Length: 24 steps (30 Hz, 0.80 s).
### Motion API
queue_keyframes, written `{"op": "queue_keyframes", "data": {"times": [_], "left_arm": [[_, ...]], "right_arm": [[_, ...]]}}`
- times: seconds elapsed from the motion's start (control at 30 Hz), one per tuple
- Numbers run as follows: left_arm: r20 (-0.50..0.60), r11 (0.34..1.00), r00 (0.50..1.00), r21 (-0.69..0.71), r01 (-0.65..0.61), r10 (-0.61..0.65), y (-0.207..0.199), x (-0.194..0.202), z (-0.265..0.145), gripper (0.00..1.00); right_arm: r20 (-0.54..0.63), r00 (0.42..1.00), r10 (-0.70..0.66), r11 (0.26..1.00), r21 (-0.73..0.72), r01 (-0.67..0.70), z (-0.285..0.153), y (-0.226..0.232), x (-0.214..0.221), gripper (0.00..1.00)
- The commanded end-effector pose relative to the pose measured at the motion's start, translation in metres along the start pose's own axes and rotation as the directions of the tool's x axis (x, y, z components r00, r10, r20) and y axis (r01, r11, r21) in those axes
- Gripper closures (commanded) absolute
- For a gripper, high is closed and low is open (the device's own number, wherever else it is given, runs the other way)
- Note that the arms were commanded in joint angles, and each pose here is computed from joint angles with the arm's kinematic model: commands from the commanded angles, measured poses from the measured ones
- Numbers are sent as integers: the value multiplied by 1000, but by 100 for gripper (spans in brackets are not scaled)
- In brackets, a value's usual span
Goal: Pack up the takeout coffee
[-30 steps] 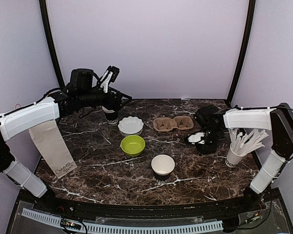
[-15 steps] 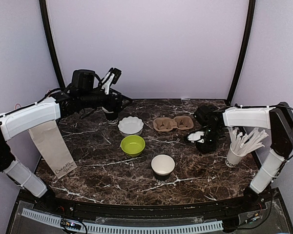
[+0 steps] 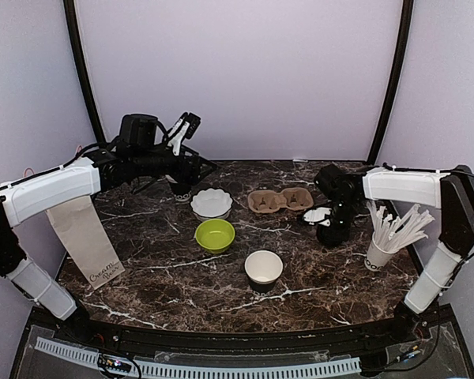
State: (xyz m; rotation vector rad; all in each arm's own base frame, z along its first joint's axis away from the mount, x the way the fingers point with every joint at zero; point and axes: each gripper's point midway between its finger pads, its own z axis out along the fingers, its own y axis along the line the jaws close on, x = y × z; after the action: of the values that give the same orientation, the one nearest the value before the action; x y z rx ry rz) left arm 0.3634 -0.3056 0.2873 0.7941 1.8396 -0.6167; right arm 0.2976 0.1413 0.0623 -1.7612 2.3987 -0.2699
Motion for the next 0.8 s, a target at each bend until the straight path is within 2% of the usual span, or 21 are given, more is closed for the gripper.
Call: {"op": "queue_keyframes", "data": {"times": [0.0, 0.13, 0.23, 0.33, 0.77], "left_arm": [[7, 1000, 1000, 2, -26, 26, -3, -10, -4, 18], [1, 1000, 1000, 4, -27, 27, -4, -8, -2, 18], [-4, 1000, 1000, 7, -30, 30, -5, -6, -1, 18], [-8, 999, 999, 8, -33, 33, -6, -5, 0, 18], [-21, 999, 999, 5, -48, 48, -7, -2, 2, 18]], "right_arm": [[50, 998, 39, 999, -12, -38, -22, -1, -4, 89], [62, 997, 46, 998, -35, -44, -24, 2, -6, 92], [51, 998, 47, 999, -27, -46, -20, 2, -5, 72], [16, 999, 35, 999, -37, -35, -10, 4, 1, 66], [-31, 999, 41, 997, -64, -43, 15, 1, 6, 64]]}}
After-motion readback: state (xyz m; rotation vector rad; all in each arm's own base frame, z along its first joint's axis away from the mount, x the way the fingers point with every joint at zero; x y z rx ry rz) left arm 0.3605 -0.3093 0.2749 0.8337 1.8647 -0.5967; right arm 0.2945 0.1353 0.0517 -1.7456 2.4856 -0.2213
